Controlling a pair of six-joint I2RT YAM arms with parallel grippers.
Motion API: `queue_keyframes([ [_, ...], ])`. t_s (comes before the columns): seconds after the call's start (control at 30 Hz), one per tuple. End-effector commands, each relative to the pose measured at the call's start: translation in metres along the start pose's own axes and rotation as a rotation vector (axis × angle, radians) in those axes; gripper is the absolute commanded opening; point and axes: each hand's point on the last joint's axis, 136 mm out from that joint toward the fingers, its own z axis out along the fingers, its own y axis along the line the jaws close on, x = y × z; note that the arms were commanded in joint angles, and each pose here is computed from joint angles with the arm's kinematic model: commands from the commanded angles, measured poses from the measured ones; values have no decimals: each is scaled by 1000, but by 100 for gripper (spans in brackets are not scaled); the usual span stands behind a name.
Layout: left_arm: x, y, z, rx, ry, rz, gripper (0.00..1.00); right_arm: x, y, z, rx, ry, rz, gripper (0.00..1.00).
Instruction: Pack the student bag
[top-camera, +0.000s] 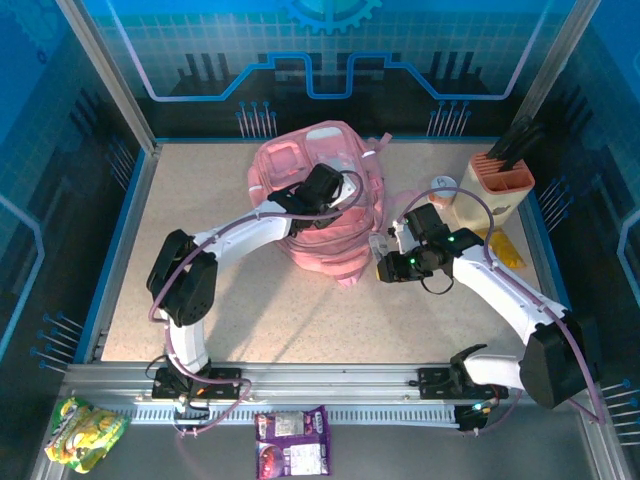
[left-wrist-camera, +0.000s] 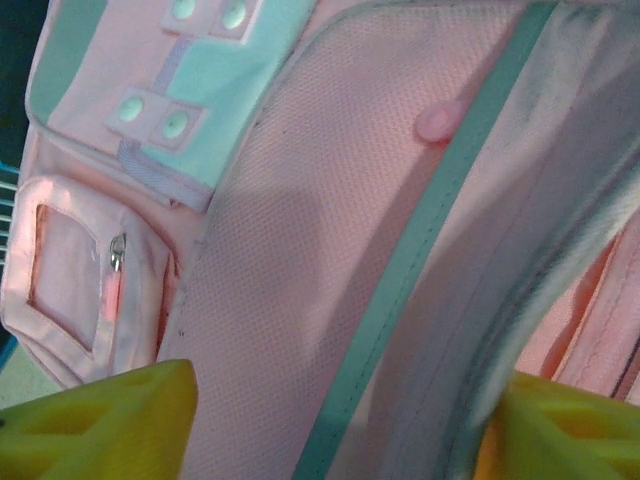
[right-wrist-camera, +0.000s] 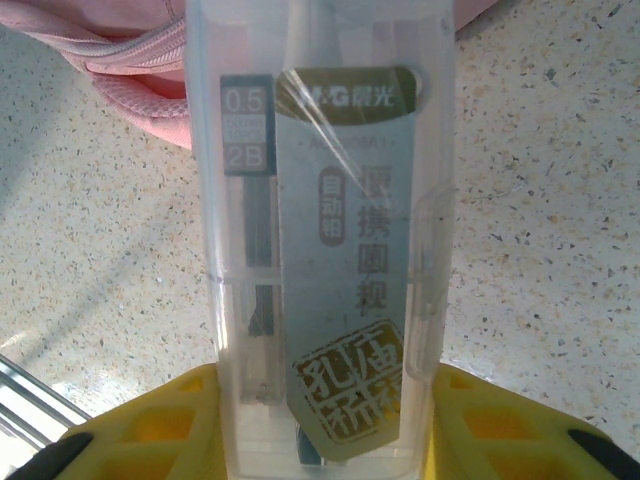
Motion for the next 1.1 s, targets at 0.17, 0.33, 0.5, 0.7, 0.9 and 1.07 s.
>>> queue_keyframes([
  [0.17,16,-16,18,53,34,17,40,-11,6,-4,-37,-24,2,33],
  [0.33,1,-8,0,33,2,-67,11,-17,11,1,-60,-15,5,33],
  [0.5,-36,-1,-47,28,-92,-284,0,-35,19,5,-81,-42,20,33],
  [0.7,-60,-16,-75,73,-101,-524,0,-76,22,15,-62,-103,74,35],
  [0.9,-55,-20,-85,88,-73,-674,0,-108,19,28,-30,-117,139,35],
  [1.07,-50,-29,-91,154,-48,-827,0,-128,30,24,-83,-169,207,40],
])
